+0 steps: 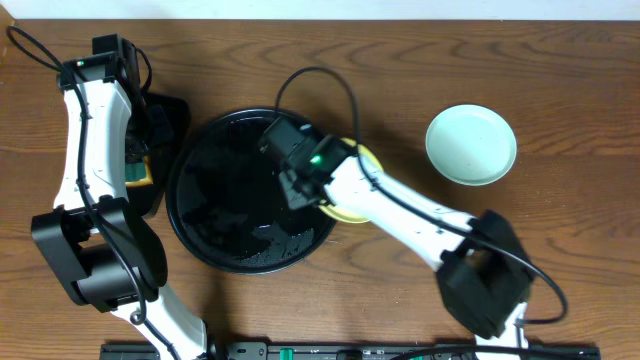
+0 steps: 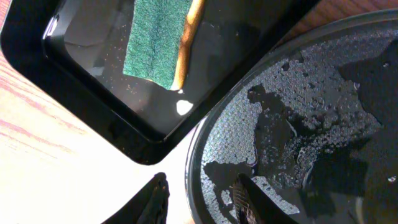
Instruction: Clean dirty plates on tray and stack at the side
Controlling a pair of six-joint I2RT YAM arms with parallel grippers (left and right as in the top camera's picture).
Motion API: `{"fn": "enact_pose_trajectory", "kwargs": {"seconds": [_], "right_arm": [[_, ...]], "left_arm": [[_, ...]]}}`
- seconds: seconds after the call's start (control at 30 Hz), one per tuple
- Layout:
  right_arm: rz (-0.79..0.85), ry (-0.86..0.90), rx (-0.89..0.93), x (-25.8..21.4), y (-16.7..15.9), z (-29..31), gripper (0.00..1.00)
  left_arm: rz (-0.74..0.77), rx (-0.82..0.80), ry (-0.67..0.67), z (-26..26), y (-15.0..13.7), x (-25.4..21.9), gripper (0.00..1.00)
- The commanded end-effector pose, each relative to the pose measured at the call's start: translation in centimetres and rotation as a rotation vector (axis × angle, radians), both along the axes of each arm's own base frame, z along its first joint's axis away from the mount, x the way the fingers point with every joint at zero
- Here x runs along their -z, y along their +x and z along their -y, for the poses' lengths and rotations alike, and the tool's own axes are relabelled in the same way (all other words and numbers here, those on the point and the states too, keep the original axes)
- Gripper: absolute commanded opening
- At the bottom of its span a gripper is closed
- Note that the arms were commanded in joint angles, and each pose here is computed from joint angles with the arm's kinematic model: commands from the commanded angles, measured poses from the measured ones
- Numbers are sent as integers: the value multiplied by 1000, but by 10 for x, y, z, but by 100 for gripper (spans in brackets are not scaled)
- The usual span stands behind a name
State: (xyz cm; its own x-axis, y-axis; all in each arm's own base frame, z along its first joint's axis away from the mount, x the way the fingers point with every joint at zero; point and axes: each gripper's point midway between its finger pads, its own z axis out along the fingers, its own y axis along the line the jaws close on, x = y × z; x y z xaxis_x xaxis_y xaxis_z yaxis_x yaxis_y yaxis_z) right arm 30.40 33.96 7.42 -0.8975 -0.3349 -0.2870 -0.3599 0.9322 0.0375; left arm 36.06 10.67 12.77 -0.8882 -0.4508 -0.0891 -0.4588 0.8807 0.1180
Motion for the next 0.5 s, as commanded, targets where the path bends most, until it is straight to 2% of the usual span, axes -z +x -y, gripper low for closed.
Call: {"fn": "enact_pose_trajectory", "kwargs": {"seconds": [0.0,0.1,0.27,0.47], "right_arm": [[-84,-45,-112,43,-22,-23,2],[-108,-83,-182,61,-33,-39,2],[-102,-114,-278,64,-38,-57,2],[-96,-110,-278,62,-35,-58,1]], "left_arm": [[-12,11,11,-1,-3,0,35],[-15,11,10,0,-4,0,36],[-16,11,10,0,-4,0,36],[-20,11,9,0,-5,0,36]]}}
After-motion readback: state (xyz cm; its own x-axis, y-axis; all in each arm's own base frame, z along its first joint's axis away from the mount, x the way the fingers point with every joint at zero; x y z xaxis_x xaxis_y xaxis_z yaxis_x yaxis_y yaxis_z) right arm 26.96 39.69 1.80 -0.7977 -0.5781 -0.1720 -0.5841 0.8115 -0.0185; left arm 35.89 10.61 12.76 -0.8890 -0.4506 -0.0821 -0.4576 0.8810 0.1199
